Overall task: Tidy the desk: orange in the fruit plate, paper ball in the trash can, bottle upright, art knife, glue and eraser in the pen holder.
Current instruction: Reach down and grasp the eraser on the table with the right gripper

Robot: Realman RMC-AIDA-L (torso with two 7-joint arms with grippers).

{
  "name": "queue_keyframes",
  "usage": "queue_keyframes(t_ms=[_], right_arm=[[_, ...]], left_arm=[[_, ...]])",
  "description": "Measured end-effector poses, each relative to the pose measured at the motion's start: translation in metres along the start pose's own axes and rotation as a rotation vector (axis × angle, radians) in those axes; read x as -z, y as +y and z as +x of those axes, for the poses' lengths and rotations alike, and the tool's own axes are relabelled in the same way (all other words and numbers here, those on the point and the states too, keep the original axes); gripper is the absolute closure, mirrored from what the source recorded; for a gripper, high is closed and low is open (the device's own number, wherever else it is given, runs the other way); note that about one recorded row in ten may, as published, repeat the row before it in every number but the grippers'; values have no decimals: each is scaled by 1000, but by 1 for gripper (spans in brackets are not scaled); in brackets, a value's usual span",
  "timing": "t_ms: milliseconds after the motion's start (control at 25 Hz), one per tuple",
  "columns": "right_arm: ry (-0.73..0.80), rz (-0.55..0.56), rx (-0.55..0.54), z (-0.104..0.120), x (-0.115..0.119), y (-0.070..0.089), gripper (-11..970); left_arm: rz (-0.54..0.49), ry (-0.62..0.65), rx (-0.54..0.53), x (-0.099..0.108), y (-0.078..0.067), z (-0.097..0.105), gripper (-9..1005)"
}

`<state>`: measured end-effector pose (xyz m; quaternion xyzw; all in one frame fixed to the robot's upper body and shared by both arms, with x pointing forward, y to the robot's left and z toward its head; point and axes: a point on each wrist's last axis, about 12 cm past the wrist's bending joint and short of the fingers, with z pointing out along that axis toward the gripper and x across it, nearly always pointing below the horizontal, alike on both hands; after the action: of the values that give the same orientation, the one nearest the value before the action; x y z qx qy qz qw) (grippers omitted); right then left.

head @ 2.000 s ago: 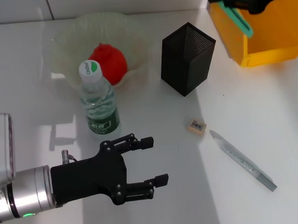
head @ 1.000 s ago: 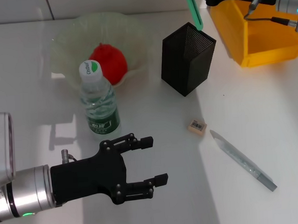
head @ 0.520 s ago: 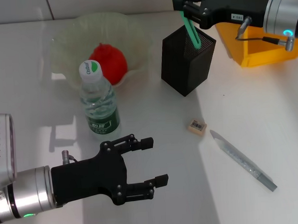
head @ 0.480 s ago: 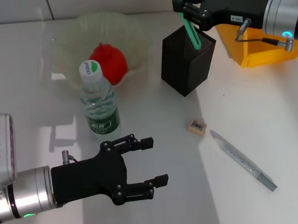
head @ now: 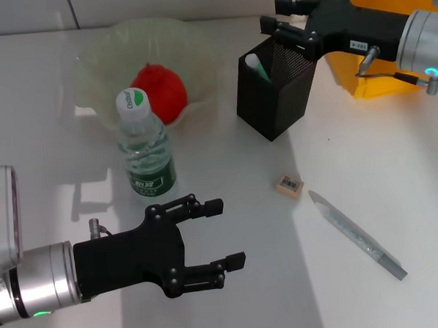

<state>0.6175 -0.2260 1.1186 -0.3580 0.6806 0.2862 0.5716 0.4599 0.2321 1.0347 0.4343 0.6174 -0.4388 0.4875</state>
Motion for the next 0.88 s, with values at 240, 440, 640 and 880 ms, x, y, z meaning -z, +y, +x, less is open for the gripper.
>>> queue_keyframes(t_ms=[240,440,640,880], right_arm=[[-20,-13,-48,-15,17,-3,460],[10,-18,-60,-45,36,-1,276],[341,-26,-72,-98,45,17,142],[694,-64,-60,-125,36,35,146]], left_arm=[[-2,0,3,1,-1,0,184],[-6,1,10,4,-2,2,184],[-9,2,16,6,-4,3,184],[-8,2,15,6,-3,3,184]])
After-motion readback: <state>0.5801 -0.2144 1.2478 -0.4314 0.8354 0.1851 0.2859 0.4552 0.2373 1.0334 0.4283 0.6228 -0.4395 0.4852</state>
